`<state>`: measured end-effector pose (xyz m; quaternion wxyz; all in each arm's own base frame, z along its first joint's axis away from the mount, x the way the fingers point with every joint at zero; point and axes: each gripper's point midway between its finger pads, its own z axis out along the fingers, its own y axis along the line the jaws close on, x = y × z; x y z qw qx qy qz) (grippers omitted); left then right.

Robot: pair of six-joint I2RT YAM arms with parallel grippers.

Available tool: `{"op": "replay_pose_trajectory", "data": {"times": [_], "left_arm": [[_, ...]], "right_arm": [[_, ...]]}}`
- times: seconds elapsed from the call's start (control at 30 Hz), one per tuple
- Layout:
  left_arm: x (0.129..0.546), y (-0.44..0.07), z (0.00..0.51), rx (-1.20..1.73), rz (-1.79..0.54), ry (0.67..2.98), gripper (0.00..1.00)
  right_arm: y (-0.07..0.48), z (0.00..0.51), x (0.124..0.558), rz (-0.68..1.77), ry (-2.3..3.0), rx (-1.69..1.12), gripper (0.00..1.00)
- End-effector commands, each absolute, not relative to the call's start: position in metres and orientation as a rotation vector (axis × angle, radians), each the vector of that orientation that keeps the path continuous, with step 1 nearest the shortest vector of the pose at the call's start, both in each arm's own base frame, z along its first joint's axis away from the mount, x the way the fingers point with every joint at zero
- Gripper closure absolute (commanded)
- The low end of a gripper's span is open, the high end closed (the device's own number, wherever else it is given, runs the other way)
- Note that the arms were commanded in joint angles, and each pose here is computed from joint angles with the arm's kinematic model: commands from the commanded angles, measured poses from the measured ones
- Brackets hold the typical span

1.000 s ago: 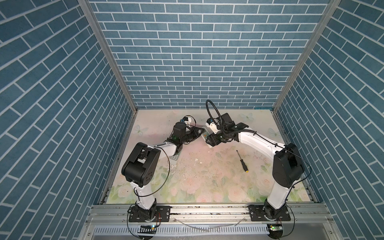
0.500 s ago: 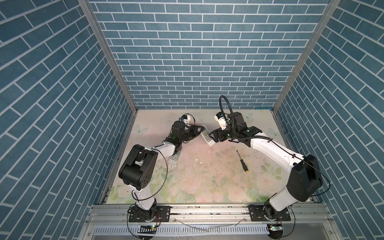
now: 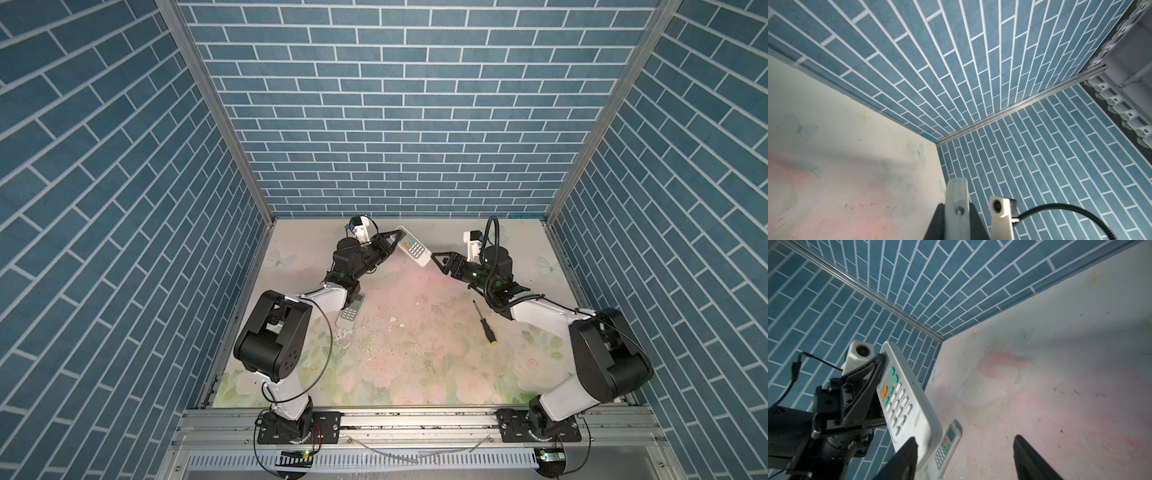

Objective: Unload the batteries from the remote control

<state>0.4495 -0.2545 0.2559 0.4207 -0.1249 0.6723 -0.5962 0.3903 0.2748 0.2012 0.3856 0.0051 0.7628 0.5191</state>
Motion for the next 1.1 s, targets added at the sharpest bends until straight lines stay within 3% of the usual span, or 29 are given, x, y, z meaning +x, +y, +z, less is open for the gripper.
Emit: {"op": "replay_pose_trajectory", "data": {"times": [0.0,0.4,1.07], "left_arm": [[0.455,-0.252,0.285,-0.319,-1.560,1.560,1.00],[0.455,-0.260,0.281,-0.318,-1.547,1.577,1.00],[0.457,-0.272,0.279,-0.310,-1.573,1.544,1.00]], "right_arm": [[0.288,0.253,0.389,1.590,1.673,-0.005,0.30],[0.311,0.260,0.389,1.667,1.628,-0.096,0.35],[0.323,0.270,0.385,1.717,1.630,-0.145,0.67]]}}
